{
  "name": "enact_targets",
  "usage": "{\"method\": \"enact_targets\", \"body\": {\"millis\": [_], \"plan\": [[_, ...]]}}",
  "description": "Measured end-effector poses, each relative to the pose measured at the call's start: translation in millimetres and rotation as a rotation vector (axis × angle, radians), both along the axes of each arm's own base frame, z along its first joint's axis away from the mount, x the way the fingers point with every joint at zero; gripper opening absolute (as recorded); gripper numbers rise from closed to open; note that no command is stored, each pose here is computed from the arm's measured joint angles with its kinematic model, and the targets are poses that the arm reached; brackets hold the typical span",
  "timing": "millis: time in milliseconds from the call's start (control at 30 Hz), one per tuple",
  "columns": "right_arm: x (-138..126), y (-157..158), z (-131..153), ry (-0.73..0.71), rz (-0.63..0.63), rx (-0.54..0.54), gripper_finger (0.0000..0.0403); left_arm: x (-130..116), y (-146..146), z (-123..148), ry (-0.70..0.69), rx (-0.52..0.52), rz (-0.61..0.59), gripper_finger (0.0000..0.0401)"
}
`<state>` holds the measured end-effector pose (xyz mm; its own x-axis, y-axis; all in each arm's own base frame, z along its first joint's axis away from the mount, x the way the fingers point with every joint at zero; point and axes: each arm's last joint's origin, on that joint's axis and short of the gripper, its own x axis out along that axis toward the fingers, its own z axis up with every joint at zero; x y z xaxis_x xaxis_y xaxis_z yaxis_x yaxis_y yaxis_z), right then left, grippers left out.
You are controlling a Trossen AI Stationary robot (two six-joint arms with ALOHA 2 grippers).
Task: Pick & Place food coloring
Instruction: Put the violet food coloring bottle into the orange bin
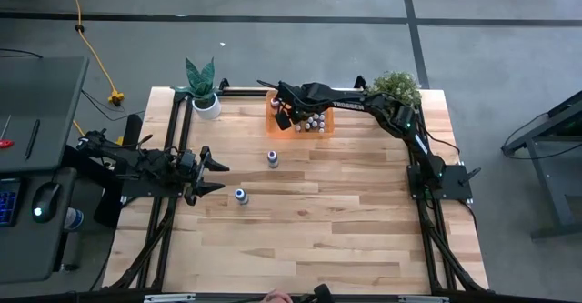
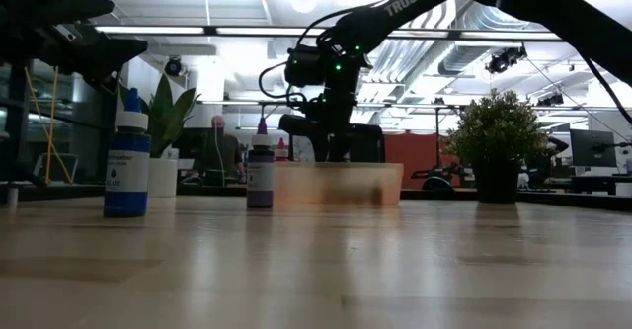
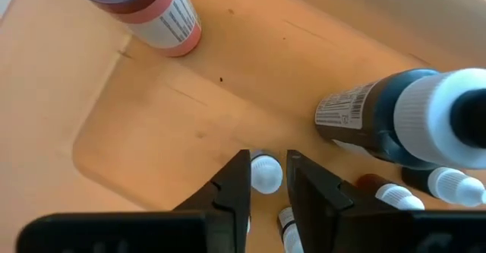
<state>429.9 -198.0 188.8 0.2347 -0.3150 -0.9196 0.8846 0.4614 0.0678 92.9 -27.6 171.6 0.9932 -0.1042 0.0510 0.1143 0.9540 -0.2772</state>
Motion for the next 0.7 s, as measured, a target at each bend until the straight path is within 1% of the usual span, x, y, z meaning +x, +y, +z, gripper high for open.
{"method": "enact_targets", "body": {"millis": [267,400,567,700], "plan": [[0,1,0,0.003,0.006,-0.009,0.0095,0,0,0,0.0,0.0,0.0,0.0271],[3,3,1,-0.011,0.037,-0.011,0.0098,0,0,0,0.0,0.0,0.0,0.0271],[6,6,11,0.002,0.081,-0.049,0.0099,0,0,0,0.0,0.0,0.0,0.0271],[7,8,13,0.011,0.117,-0.045,0.0099,0,0,0,0.0,0.0,0.0,0.0271]]}}
